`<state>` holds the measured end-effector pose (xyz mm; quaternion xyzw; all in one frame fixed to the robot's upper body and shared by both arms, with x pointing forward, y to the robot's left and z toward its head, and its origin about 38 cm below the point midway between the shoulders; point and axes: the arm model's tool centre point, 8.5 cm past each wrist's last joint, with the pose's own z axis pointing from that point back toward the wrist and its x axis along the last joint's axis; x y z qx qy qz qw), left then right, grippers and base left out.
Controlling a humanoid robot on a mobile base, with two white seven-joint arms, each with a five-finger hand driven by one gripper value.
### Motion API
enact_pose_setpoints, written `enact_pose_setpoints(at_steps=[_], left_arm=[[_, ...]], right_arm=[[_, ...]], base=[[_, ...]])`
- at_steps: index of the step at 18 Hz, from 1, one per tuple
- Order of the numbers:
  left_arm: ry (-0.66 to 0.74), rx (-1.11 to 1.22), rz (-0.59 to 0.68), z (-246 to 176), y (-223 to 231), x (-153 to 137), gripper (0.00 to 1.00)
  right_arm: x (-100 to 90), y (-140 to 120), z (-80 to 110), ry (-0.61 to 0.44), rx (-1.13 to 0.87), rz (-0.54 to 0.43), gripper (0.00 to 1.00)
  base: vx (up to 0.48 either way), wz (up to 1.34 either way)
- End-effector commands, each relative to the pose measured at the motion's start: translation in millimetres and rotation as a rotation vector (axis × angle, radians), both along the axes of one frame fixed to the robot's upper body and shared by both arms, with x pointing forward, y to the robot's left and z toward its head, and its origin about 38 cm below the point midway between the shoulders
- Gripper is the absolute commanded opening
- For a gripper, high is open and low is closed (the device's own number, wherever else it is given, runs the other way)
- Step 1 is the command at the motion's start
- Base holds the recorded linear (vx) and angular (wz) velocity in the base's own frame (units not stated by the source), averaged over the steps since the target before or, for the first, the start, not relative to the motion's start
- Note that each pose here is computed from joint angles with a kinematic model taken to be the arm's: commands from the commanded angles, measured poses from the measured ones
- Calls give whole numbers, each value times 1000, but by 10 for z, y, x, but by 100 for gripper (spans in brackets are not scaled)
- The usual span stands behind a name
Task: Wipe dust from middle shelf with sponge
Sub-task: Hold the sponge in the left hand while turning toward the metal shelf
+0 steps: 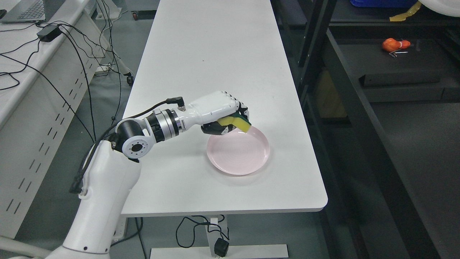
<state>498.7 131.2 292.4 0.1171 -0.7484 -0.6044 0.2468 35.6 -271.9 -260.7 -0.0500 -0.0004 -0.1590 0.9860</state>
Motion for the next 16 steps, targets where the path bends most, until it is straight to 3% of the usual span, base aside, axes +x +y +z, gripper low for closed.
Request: enact_pose_setpoints(at_steps=[1,7,16], left_arm=[[76,-852,173,365,1331,-3,0],[278,-1319,414,-405,1681,-390,0],[283,-1339,411,-547,1723,-882,0]], right_arm=[[59,-124,12,-17,-20,1,100],[59,-124,12,-17,-20,1,100],[59,-124,12,-17,-20,0,100]], base=[[0,0],[-25,-48],[-138,-117]])
